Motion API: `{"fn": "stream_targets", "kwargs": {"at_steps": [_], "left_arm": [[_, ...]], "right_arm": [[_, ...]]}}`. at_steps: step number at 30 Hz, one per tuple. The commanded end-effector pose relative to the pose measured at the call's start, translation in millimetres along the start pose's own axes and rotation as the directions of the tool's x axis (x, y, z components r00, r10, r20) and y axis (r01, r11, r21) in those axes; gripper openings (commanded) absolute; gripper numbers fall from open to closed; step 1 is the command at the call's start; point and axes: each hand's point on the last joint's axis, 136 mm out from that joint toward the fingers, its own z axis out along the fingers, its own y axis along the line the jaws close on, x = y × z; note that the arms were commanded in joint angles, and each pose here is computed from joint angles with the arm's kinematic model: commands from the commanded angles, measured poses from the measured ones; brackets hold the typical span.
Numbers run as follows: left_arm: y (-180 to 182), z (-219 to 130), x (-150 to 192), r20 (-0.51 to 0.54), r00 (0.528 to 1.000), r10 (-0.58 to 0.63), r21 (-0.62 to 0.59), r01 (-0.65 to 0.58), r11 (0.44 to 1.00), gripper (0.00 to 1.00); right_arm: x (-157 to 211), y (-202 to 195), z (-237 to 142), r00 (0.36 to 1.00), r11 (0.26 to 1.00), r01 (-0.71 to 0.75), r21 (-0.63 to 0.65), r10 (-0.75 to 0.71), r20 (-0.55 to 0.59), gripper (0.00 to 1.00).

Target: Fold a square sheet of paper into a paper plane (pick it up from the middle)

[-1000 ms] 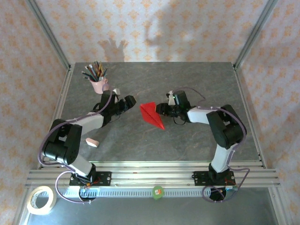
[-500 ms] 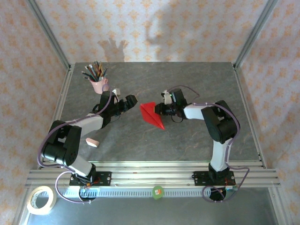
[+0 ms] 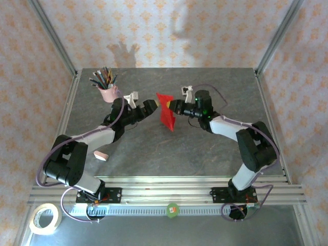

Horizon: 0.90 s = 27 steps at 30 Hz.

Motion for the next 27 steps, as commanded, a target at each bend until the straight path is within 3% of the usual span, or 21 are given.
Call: {"fn": "stream_targets", "kwargs": {"at_steps": [1,4,10,13,21,27], "left_arm": [[-64.5,-2.9,-5.3,0.009,0.999,0.051,0.212,-0.052,0.976,0.96],[-86.3,-7.6,-2.7,0.020,0.997,0.074,0.281,-0.077,0.957,0.93],[-95.5,-9.1,-0.3,0.012,0.996,0.094,0.311,-0.093,0.946,0.75],[-110.5,-13.3,4.9,-0.003,0.994,0.111,0.381,-0.102,0.919,0.69],[-115.6,-14.4,7.2,-0.010,0.991,0.137,0.393,-0.122,0.912,0.47],[-110.6,-12.9,7.2,-0.010,0.989,0.146,0.365,-0.132,0.922,0.44]], "right_arm": [[-20.3,33.6,-11.4,0.995,0.989,-0.061,-0.133,0.070,0.068,0.09],[-26.4,48.0,-15.4,0.992,0.978,-0.090,-0.186,0.105,0.074,0.09],[-30.8,65.5,-19.7,0.989,0.958,-0.117,-0.261,0.137,0.062,0.09],[-31.0,68.7,-20.7,0.987,0.952,-0.127,-0.277,0.148,0.056,0.09],[-33.6,70.9,-21.9,0.985,0.946,-0.139,-0.293,0.162,0.056,0.09],[-35.9,68.1,-22.7,0.983,0.942,-0.150,-0.299,0.173,0.053,0.10]]}}
